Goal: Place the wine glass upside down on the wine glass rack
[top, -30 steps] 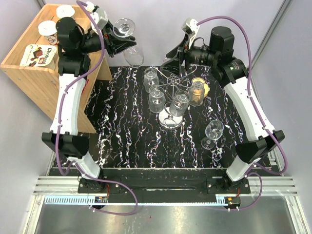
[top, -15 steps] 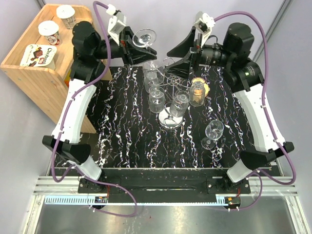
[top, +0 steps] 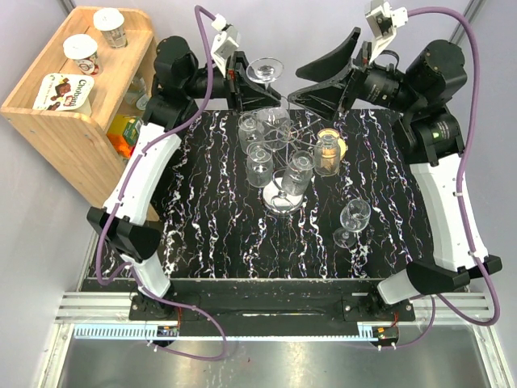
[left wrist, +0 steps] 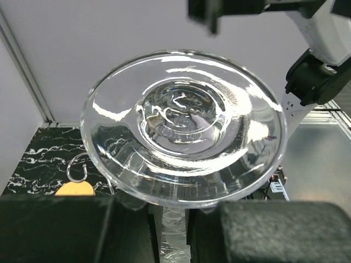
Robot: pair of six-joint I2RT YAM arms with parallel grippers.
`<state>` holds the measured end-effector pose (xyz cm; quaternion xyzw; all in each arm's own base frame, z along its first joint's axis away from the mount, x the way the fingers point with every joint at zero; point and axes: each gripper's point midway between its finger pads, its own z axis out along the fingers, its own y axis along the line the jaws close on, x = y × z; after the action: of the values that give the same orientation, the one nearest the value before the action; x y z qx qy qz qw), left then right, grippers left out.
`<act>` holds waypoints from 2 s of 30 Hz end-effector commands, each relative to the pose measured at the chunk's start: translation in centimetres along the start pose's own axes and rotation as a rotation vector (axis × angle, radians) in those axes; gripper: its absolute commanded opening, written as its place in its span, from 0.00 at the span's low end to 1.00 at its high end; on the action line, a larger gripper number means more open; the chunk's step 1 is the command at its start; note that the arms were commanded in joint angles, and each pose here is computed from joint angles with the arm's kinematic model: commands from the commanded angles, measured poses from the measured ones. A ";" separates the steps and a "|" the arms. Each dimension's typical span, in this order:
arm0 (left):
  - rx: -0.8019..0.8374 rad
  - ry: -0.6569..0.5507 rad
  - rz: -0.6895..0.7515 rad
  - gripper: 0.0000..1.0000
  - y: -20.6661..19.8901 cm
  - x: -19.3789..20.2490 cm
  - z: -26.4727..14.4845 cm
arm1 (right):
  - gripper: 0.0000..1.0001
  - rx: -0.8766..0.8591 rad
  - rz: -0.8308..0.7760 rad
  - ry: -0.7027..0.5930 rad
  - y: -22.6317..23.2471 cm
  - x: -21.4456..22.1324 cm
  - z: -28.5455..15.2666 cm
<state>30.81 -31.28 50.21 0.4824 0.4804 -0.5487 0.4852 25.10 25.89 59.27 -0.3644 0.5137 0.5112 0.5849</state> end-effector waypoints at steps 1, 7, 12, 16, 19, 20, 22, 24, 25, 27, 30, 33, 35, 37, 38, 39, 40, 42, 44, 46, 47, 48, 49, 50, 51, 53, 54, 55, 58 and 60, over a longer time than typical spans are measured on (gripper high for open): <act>0.026 -0.045 0.126 0.00 -2.5 -3.5 0.6 | 0.89 0.081 0.113 -0.048 -1.9 -0.3 0.4; 0.028 -0.026 0.127 0.00 -3.0 -2.6 1.6 | 0.92 0.103 0.171 -0.054 -2.8 -0.1 0.6; 0.026 -0.016 0.130 0.00 -3.2 -2.3 2.1 | 0.91 0.099 0.138 -0.025 -2.7 1.0 0.2; 0.032 -0.016 0.122 0.00 -3.5 -2.3 2.3 | 0.91 0.097 0.115 -0.003 -2.7 2.0 0.0; 0.032 -0.009 0.124 0.00 -3.7 -2.1 2.4 | 0.90 0.091 0.116 -0.005 -2.6 2.0 0.0; 0.029 -0.005 0.124 0.00 -3.7 -1.9 2.4 | 0.90 0.088 0.120 -0.007 -2.6 1.9 0.1; 0.028 0.000 0.128 0.00 -3.8 -1.8 2.5 | 0.89 0.084 0.130 -0.012 -2.6 1.8 0.1; 0.023 0.008 0.133 0.00 -3.7 -1.5 2.6 | 0.88 0.070 0.145 -0.014 -2.4 1.8 0.3; 0.019 0.014 0.133 0.00 -3.6 -1.3 2.6 | 0.88 0.059 0.148 -0.019 -2.2 1.6 0.3; 0.013 0.023 0.138 0.00 -3.6 -1.1 2.6 | 0.88 0.042 0.168 -0.023 -2.0 1.6 0.4; 0.007 0.036 0.129 0.00 -3.7 -0.6 2.8 | 0.84 0.047 0.172 -0.028 -2.1 1.5 0.4; 0.007 0.033 0.171 0.00 -4.1 -1.0 2.7 | 0.75 0.076 0.177 -0.023 -2.8 2.0 0.4; 0.002 0.028 0.185 0.00 -4.3 -1.4 2.6 | 0.68 0.087 0.179 -0.018 -3.1 2.5 0.3; -0.002 0.024 0.190 0.00 -4.3 -1.7 2.6 | 0.62 0.096 0.181 -0.011 -3.3 2.9 0.3; 0.000 0.021 0.197 0.00 -4.4 -1.9 2.6 | 0.59 0.102 0.180 -0.008 -3.4 3.1 0.2; 0.000 0.019 0.198 0.00 -4.5 -2.1 2.6 | 0.53 0.109 0.177 -0.004 -3.5 3.2 0.1; -0.003 0.016 0.205 0.00 -4.6 -2.3 2.5 | 0.50 0.112 0.174 -0.001 -3.5 3.4 0.1; -0.004 0.012 0.218 0.00 -4.9 -2.7 2.4 | 0.41 0.120 0.158 0.002 -3.3 3.3 -0.2; -0.010 0.007 0.234 0.00 -5.2 -3.2 2.2 | 0.32 0.128 0.150 0.002 -3.1 3.2 -0.4; -0.006 0.001 0.243 0.00 -5.6 -3.6 2.1 | 0.20 0.131 0.146 0.002 -3.0 3.1 -0.6; -0.004 -0.001 0.247 0.00 -5.8 -3.8 2.0 | 0.14 0.132 0.141 0.001 -3.0 3.0 -0.6; -0.003 -0.003 0.248 0.00 -6.0 -3.9 2.0 | 0.09 0.138 0.138 -0.001 -3.0 2.9 -0.7; -0.003 -0.005 0.253 0.00 -6.1 -4.1 1.9 | 0.07 0.146 0.134 -0.001 -3.2 2.9 -0.8; 0.001 -0.006 0.254 0.00 -6.3 -4.1 1.9 | 0.06 0.153 0.134 0.001 -3.3 3.0 -0.9; 0.001 -0.008 0.253 0.00 -6.5 -4.3 1.8 | 0.06 0.155 0.134 0.002 -3.3 3.0 -1.0; 0.010 -0.008 0.253 0.00 -6.8 -4.3 1.7 | 0.05 0.163 0.126 0.002 -3.4 3.0 -1.1; 0.013 -0.009 0.256 0.00 -7.0 -4.5 1.7 | 0.05 0.166 0.123 0.001 -3.5 3.0 -1.1; 0.018 -0.011 0.261 0.00 -7.2 -4.6 1.6 | 0.04 0.178 0.120 -0.002 -3.6 2.9 -1.2; 0.034 -0.012 0.263 0.00 -7.8 -4.7 1.5 | 0.04 0.198 0.113 0.001 -4.1 3.0 -1.5; 0.040 -0.012 0.264 0.00 -8.2 -4.8 1.4 | 0.03 0.206 0.109 -0.003 -4.2 2.8 -1.6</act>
<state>29.01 -34.37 49.08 0.5507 0.4459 -0.4681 0.5279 28.84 25.01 55.10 -0.2181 0.6138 0.5368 0.5363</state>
